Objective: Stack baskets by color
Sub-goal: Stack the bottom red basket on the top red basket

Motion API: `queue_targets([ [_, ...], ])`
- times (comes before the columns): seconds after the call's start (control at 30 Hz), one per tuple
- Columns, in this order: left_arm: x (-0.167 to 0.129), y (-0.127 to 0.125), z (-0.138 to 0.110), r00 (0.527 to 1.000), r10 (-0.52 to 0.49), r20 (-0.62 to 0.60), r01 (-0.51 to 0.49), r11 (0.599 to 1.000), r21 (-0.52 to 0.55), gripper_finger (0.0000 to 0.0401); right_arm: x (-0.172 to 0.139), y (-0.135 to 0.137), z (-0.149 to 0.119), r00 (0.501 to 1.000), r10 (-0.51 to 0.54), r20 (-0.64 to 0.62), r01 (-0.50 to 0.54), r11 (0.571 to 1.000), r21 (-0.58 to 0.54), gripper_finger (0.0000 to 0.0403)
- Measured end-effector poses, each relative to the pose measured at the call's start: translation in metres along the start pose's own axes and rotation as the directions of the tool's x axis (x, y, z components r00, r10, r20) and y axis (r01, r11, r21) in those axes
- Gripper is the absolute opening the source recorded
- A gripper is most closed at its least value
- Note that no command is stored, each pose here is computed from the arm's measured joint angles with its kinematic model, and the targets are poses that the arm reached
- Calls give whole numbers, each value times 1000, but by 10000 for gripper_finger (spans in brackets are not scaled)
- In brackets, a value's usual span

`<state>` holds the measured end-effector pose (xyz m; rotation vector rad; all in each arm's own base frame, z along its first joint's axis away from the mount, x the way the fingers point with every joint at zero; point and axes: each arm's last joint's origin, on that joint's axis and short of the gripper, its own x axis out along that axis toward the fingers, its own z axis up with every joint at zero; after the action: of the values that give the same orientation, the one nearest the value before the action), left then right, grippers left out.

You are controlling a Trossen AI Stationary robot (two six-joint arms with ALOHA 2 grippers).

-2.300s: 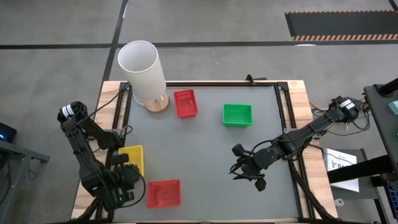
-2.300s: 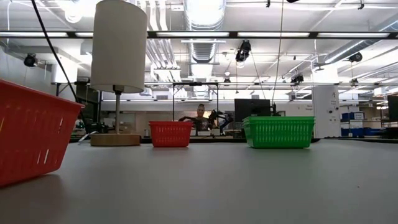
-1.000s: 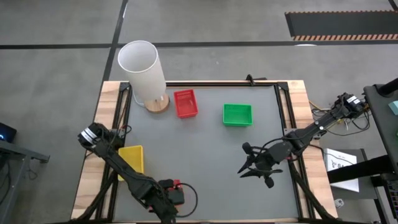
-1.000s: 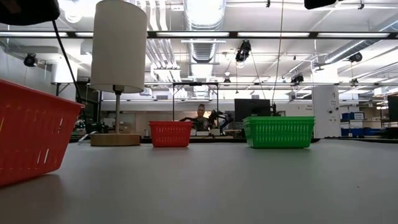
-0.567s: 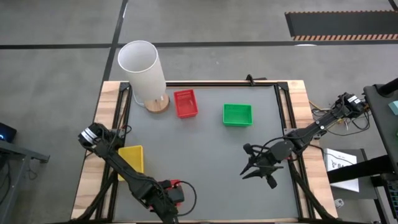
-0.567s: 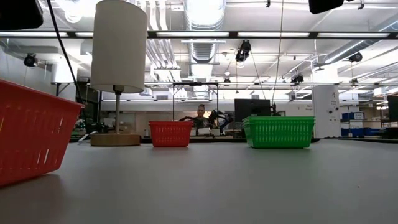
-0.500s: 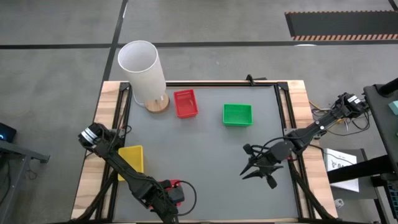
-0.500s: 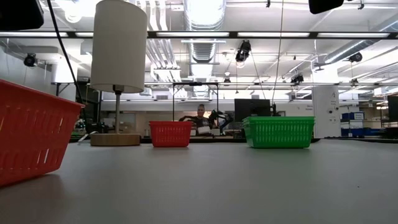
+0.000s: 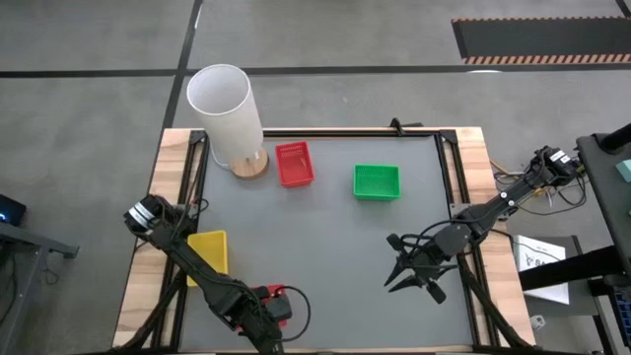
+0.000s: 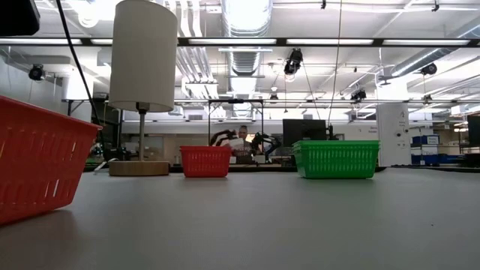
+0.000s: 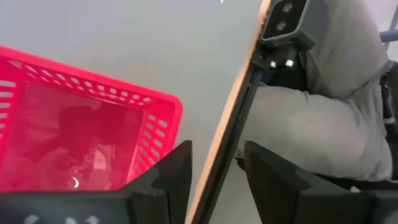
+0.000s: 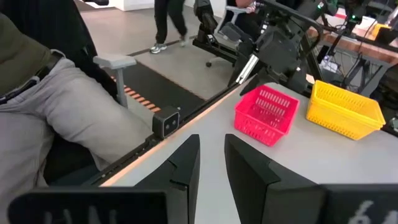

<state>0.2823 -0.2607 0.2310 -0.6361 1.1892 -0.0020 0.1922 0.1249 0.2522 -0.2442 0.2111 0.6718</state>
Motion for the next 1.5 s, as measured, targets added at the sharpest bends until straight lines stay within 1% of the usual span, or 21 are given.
queue_targets([
  [0.37,0,0,-1,999,-11,-36,11,1000,7,129,-1,0,-1,1000,2,-9,-2,1000,24,68],
  [0.57,2,2,-3,999,-1,-42,3,998,63,129,-3,0,2,1000,-1,5,1,999,36,68],
  [0.67,8,1,-8,999,10,-53,-4,993,120,129,-4,0,2,1000,-1,4,1,999,48,68],
  [0.77,14,1,-14,997,34,-69,-22,986,163,129,-4,0,1,1000,-1,3,0,998,56,68],
  [0.9,25,9,-21,987,127,-100,-108,978,177,129,-4,0,1,1000,-1,3,1,998,62,68],
  [1.07,34,11,-23,983,149,-107,-125,971,203,129,-4,0,1,1000,-1,1,1,998,70,68],
  [1.17,31,6,-21,985,125,-117,-99,975,201,129,-4,0,1,1000,-1,1,0,997,77,68],
  [1.27,15,-4,-17,992,78,-102,-56,977,206,129,-4,0,1,1000,-1,1,0,997,81,68],
  [1.3,8,-6,-16,993,80,-92,-59,976,211,129,-4,0,1,1000,-1,1,0,997,81,68],
  [1.33,3,-7,-15,991,101,-85,-80,973,218,129,-4,0,1,1000,-1,1,0,997,81,68],
  [1.4,-4,-1,-17,979,179,-101,-151,959,239,129,-4,0,1,1000,-1,1,0,997,81,68],
  [1.5,-4,12,-22,942,304,-143,-257,927,275,129,-4,0,0,1000,0,-2,0,997,81,68],
])
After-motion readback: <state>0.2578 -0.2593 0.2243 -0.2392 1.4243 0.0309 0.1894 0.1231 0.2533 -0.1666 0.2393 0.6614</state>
